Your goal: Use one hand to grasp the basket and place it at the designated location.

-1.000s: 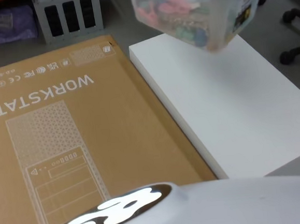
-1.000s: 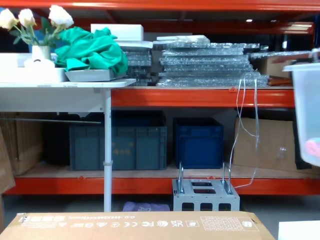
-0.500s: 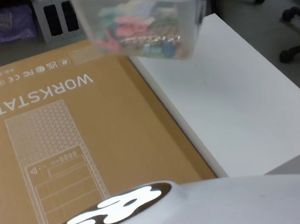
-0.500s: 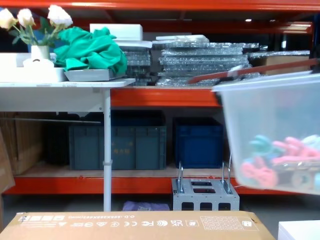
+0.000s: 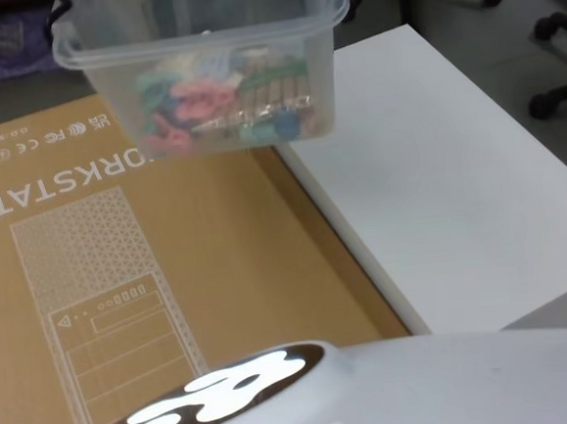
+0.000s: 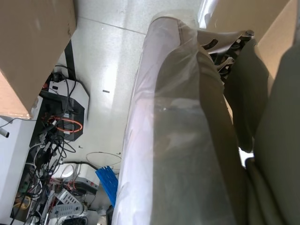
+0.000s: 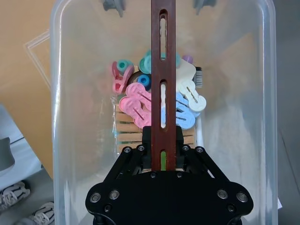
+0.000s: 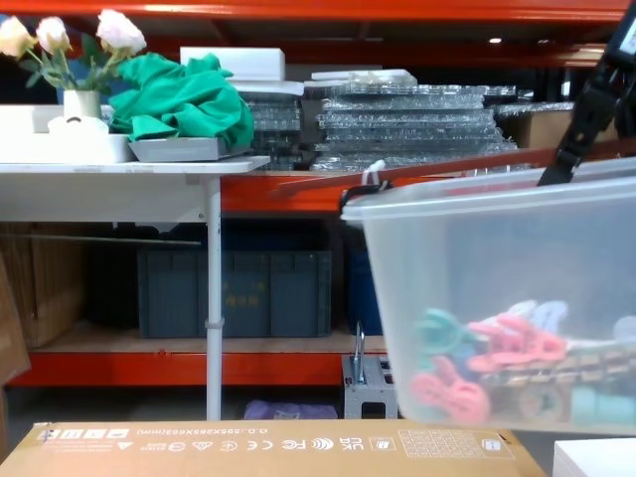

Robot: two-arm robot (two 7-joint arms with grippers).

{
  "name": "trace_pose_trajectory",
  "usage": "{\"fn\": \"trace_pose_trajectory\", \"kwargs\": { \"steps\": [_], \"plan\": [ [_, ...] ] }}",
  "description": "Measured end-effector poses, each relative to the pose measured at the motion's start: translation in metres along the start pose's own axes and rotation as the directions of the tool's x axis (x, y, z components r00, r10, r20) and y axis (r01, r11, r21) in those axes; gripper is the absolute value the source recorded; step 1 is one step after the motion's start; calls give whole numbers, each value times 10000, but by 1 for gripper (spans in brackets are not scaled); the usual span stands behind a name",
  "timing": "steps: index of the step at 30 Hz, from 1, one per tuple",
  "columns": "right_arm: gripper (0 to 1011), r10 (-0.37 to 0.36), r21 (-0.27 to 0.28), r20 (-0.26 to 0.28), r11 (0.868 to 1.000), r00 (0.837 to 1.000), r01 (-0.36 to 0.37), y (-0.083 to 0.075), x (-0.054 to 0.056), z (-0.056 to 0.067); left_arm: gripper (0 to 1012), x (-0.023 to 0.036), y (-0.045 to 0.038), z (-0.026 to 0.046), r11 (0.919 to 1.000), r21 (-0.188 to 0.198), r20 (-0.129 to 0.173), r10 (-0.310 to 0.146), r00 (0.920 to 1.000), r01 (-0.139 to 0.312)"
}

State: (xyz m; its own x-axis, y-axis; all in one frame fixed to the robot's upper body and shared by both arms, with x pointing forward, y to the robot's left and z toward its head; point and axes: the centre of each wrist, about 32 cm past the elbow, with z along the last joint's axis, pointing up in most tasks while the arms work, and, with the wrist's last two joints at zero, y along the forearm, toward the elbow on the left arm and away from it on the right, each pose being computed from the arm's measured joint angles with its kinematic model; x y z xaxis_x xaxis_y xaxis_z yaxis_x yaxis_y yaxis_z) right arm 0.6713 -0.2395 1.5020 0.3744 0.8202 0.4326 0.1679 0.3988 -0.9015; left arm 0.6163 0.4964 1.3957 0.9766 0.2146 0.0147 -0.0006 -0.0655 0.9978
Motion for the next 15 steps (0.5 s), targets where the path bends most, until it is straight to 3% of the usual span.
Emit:
{"fn": "trace_pose_trajectory", "kwargs": {
  "steps": [15],
  "plan": [
    [239, 291, 999, 1725, 9939, 9846, -469, 310, 300, 243, 0, 0, 0, 0, 10000, 0, 1, 0, 10000, 0]
  ]
}}
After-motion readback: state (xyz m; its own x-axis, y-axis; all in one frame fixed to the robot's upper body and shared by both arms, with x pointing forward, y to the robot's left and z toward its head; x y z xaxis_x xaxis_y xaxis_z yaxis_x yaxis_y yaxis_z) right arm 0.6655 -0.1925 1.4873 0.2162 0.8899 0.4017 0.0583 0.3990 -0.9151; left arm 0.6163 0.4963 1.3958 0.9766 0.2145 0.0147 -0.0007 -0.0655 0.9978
